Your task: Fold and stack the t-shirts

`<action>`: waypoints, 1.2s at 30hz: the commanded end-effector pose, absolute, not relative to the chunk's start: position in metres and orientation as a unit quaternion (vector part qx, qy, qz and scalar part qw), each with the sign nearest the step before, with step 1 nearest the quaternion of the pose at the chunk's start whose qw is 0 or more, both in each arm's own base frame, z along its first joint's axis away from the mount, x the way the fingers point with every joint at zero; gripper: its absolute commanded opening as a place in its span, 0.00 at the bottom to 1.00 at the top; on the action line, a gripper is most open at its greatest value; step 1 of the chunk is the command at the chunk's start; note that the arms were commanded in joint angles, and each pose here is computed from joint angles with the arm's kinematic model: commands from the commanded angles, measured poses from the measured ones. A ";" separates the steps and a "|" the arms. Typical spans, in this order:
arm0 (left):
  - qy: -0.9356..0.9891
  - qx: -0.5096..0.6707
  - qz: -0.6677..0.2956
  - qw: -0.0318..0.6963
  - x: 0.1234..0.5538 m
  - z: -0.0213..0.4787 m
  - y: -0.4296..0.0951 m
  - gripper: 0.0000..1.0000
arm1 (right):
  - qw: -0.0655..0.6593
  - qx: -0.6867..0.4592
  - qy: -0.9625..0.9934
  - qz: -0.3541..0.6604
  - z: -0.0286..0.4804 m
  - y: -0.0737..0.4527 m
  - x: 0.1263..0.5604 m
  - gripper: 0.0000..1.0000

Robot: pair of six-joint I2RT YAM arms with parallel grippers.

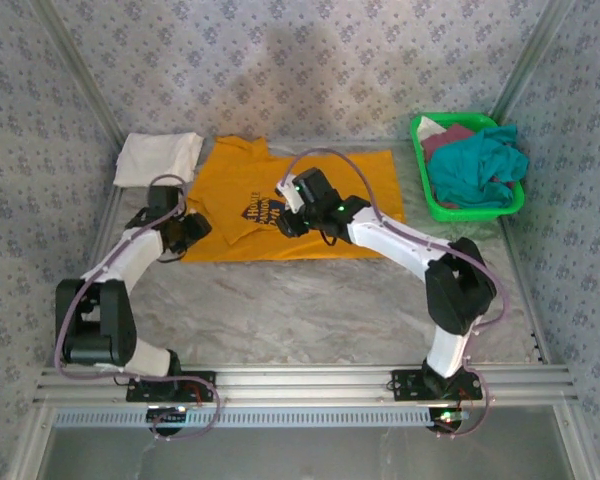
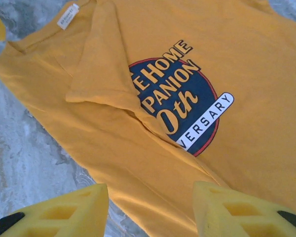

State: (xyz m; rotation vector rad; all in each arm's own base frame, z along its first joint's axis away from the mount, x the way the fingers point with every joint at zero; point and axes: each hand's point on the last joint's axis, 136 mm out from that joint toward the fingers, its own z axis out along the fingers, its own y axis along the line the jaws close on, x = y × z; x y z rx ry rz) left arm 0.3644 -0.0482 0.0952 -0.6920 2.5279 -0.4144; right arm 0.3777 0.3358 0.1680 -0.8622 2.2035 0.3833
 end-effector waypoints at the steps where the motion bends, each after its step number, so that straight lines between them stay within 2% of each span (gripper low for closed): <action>1: 0.928 -0.215 -0.192 0.235 0.377 0.097 -0.084 0.50 | 0.387 -0.294 0.863 0.140 0.178 0.310 0.406 0.49; 9: 0.939 -0.195 -0.207 0.191 0.396 0.061 -0.121 0.49 | 0.421 -0.253 0.857 0.156 0.181 0.283 0.391 0.49; 15: 0.943 -0.195 -0.200 0.183 0.400 0.039 -0.132 0.45 | 0.405 -0.225 0.870 0.165 0.167 0.262 0.383 0.47; 23: 0.943 -0.199 -0.177 0.199 0.406 0.047 -0.125 0.18 | 0.408 -0.218 0.870 0.169 0.168 0.258 0.380 0.47; 32: 0.945 -0.189 -0.157 0.217 0.424 0.063 -0.122 0.00 | 0.407 -0.213 0.872 0.170 0.166 0.258 0.381 0.47; 36: 0.946 -0.172 -0.155 0.225 0.443 0.070 -0.131 0.00 | 0.406 -0.210 0.874 0.168 0.166 0.256 0.381 0.47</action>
